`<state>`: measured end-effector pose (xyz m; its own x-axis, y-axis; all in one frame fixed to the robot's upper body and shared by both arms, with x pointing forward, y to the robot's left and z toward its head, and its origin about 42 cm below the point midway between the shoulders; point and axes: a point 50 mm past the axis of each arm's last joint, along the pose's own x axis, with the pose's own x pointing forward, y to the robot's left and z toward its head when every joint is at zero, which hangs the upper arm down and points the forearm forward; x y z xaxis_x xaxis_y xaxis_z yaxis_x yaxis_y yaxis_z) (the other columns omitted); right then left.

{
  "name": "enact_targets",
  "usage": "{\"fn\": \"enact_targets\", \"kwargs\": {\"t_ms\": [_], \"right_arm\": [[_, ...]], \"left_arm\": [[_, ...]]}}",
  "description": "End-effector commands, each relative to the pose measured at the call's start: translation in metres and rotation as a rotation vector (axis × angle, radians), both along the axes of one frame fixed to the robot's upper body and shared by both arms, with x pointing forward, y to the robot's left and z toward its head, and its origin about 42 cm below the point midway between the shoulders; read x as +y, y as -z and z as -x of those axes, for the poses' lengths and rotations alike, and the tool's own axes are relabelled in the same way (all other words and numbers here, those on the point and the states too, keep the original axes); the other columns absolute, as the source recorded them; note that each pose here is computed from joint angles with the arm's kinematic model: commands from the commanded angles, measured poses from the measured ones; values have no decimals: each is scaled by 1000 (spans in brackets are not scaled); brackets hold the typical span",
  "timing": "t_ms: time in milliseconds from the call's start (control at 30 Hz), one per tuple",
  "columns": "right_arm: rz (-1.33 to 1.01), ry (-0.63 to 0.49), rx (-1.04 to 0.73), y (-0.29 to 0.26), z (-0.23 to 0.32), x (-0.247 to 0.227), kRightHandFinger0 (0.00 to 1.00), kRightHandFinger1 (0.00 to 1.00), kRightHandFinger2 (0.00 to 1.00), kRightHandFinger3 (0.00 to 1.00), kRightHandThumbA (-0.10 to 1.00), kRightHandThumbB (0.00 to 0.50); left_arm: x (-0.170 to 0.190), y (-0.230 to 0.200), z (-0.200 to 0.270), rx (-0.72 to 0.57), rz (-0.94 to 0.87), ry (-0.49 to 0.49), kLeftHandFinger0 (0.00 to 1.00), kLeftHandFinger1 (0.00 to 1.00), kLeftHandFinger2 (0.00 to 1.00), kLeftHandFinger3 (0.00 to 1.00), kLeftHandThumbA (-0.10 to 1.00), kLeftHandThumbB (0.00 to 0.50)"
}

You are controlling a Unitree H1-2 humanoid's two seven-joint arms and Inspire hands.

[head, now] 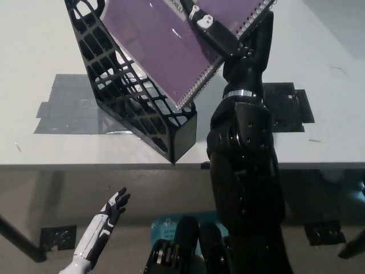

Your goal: A person hands a notebook to the robot and the robot grabs it with its right hand and places it in the magazine stand kept in the centre of the desk infront of it.

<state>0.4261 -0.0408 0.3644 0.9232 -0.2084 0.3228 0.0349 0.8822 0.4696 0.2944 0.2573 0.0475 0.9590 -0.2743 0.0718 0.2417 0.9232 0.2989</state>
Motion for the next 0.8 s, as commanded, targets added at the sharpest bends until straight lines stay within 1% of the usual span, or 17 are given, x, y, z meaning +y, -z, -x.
{"fn": "enact_targets", "kwargs": {"t_ms": [0, 67, 133, 167, 200, 233, 267, 333, 367, 467, 533, 600, 633, 667, 700, 733, 767], "right_arm": [[-81, -51, -205, -46, 11, 29, 0, 0, 0, 4, 944, 0], [-72, -55, -203, -44, 9, 32, 0, 0, 1, 11, 957, 0], [-67, -59, -197, -41, 7, 37, 0, 0, 27, 33, 953, 0], [-68, -62, -183, -39, 5, 41, 0, 0, 76, 68, 921, 0], [-69, -63, -178, -39, 5, 43, 0, 0, 76, 68, 921, 0], [-65, -63, -171, -36, 3, 46, 0, 0, 141, 142, 896, 0], [-61, -62, -170, -35, 3, 48, 0, 0, 145, 150, 900, 0], [-48, -64, -163, -31, 1, 53, 0, 0, 177, 208, 923, 0], [-46, -65, -161, -30, 0, 54, 0, 0, 177, 208, 923, 0], [-32, -68, -145, -25, -2, 59, 0, 0, 234, 308, 941, 0], [-34, -77, -126, -21, -4, 62, 0, 0, 216, 328, 918, 0], [-28, -73, -118, -18, -5, 64, 0, 0, 149, 283, 878, 0], [12, -71, -113, -15, -8, 63, 249, 216, 305, 409, 901, 64], [39, -71, -110, -13, -9, 62, 249, 216, 305, 409, 901, 64], [78, -74, -111, -10, -11, 61, 476, 474, 568, 653, 940, 141], [127, -88, -120, -6, -14, 60, 843, 752, 800, 879, 999, 151], [148, -102, -127, -4, -15, 59, 1000, 899, 962, 1000, 1000, 170]], "left_arm": [[6, -15, -8, -73, -1, 16, 1000, 1000, 1000, 1000, 1000, 500], [5, -15, -8, -71, 6, 15, 1000, 1000, 1000, 1000, 1000, 500], [5, -15, -8, -71, 7, 17, 1000, 1000, 1000, 1000, 1000, 500], [5, -15, -10, -73, 4, 20, 1000, 1000, 1000, 1000, 1000, 500], [5, -16, -10, -73, 3, 21, 1000, 1000, 1000, 1000, 1000, 500], [6, -16, -11, -74, 4, 21, 1000, 1000, 1000, 1000, 1000, 500], [5, -16, -11, -75, 5, 21, 1000, 1000, 1000, 1000, 1000, 500], [6, -17, -11, -77, 6, 21, 1000, 1000, 1000, 1000, 1000, 500], [6, -17, -11, -78, 7, 21, 1000, 1000, 1000, 1000, 1000, 500], [6, -17, -12, -78, 12, 20, 1000, 1000, 1000, 1000, 1000, 500], [6, -17, -13, -77, 11, 19, 1000, 1000, 1000, 1000, 1000, 500], [6, -18, -14, -79, 8, 21, 1000, 1000, 1000, 1000, 1000, 500], [6, -19, -14, -80, 8, 23, 1000, 1000, 1000, 1000, 1000, 500], [7, -19, -15, -81, 9, 24, 1000, 1000, 1000, 1000, 1000, 500], [6, -19, -15, -82, 12, 24, 1000, 1000, 1000, 1000, 1000, 500], [6, -19, -15, -82, 16, 23, 1000, 1000, 1000, 1000, 1000, 500], [6, -19, -15, -81, 18, 24, 1000, 1000, 1000, 1000, 1000, 500]]}}
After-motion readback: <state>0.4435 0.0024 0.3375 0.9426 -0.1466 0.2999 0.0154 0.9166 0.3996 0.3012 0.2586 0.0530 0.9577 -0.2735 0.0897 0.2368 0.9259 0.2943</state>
